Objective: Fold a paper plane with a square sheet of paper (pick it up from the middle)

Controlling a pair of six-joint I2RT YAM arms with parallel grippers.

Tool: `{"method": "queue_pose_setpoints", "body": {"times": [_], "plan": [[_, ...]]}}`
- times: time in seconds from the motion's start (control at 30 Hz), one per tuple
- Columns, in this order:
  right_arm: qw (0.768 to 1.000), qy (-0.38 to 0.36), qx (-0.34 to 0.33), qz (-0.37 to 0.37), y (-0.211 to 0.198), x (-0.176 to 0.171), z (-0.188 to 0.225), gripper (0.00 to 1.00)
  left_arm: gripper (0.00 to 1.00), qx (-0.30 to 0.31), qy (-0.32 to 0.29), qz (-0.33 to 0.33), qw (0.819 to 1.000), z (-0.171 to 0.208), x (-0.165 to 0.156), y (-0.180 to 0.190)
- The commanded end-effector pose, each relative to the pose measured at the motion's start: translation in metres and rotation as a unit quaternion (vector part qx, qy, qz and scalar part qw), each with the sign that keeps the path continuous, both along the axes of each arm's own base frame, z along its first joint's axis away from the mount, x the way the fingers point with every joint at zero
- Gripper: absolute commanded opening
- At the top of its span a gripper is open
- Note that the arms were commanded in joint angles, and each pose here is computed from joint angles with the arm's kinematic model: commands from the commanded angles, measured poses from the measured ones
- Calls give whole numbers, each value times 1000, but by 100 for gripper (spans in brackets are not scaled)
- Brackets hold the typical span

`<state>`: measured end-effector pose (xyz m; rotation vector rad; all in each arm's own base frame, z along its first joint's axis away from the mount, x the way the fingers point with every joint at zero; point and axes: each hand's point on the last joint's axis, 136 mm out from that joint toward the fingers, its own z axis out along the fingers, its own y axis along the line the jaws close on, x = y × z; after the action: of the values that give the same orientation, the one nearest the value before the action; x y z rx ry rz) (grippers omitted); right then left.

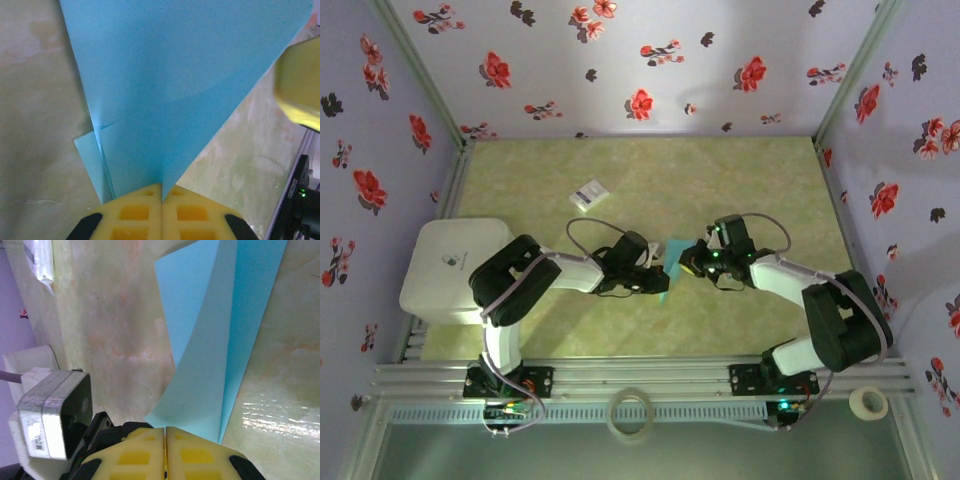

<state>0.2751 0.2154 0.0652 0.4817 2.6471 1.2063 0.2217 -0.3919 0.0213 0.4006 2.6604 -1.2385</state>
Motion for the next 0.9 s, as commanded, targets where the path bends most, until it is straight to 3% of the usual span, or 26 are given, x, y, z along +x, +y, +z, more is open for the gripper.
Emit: {"method": "queue_pose_setpoints", "body": {"times": [0.0, 0.13, 0.87], "plan": [[1000, -8, 13, 1, 2, 8, -3, 9, 0, 28, 46, 6, 999, -32, -13, 10], [999, -9, 40, 1, 9, 18, -3, 9, 0, 24, 59, 12, 998, -36, -14, 10], [999, 12, 49, 4, 8, 31, -21, 8, 0, 26, 115, 53, 992, -45, -9, 22]]}}
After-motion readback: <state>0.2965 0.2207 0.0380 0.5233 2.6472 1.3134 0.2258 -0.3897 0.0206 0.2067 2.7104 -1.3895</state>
